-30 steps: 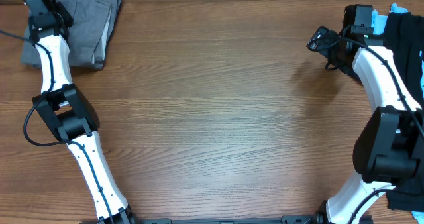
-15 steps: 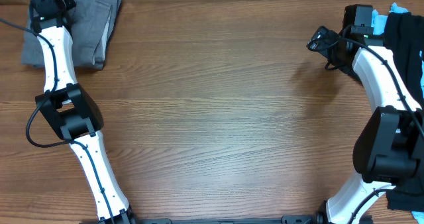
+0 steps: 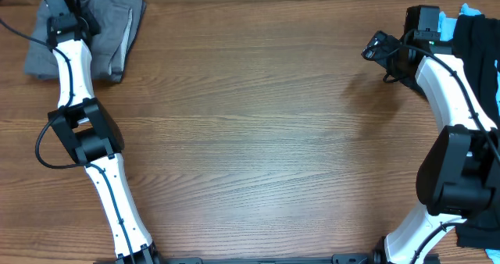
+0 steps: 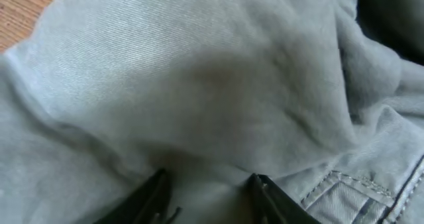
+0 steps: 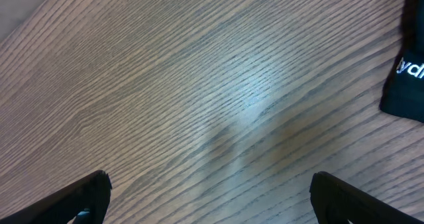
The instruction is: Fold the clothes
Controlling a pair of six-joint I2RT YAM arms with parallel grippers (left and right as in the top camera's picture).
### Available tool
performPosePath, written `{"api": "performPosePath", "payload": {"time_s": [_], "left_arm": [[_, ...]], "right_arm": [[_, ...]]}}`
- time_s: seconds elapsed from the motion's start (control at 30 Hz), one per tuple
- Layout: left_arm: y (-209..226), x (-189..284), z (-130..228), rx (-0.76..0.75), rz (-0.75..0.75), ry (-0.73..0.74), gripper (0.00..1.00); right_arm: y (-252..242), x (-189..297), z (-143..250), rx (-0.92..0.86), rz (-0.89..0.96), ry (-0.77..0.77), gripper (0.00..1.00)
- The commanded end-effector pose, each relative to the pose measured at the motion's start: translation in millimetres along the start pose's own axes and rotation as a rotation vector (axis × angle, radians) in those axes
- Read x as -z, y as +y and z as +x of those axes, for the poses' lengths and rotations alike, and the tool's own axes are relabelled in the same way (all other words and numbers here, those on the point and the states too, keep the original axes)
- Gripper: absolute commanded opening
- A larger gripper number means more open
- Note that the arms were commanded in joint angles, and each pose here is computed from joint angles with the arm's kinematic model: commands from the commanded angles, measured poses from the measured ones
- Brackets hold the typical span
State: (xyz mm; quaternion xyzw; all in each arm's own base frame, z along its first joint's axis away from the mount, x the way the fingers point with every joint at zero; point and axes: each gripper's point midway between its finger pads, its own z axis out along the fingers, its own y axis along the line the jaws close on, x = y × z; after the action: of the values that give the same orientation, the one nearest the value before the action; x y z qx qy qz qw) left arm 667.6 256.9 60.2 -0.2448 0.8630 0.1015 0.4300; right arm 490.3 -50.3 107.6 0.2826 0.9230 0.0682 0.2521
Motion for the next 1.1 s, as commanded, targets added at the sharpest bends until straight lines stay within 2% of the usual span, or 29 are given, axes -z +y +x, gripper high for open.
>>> {"api": "performPosePath", "payload": {"time_s": [0.0, 0.17, 0.3, 0.33, 0.47, 0.63, 0.97, 1.07], "left_arm": [[3, 16, -13, -0.017, 0.003, 0.005, 0.59], [2, 69, -57, -0.015, 0.008, -0.017, 0.65], [4, 131, -96, 0.030, 0.013, -0.039, 0.98], [4, 146, -103, 0.046, 0.022, -0.044, 1.00], [-11, 221, -131, 0.055, 0.146, -0.049, 1.00], [-18, 272, -133, 0.051, 0.222, -0.013, 1.00], [-13, 272, -101, 0.047, 0.197, 0.117, 1.00], [-13, 273, -99, 0.047, 0.195, 0.126, 1.00]], "right_arm": [[10, 15, -12, 0.004, -0.027, -0.042, 1.00], [10, 15, -12, 0.004, -0.027, -0.042, 1.00], [10, 15, -12, 0.005, -0.027, -0.042, 1.00], [10, 15, -12, 0.005, -0.027, -0.042, 1.00], [10, 15, -12, 0.004, -0.027, -0.042, 1.00], [10, 15, -12, 0.004, -0.027, -0.042, 1.00], [16, 16, -22, 0.006, -0.054, -0.081, 1.00], [31, 17, -9, 0.010, -0.147, -0.014, 1.00]]}}
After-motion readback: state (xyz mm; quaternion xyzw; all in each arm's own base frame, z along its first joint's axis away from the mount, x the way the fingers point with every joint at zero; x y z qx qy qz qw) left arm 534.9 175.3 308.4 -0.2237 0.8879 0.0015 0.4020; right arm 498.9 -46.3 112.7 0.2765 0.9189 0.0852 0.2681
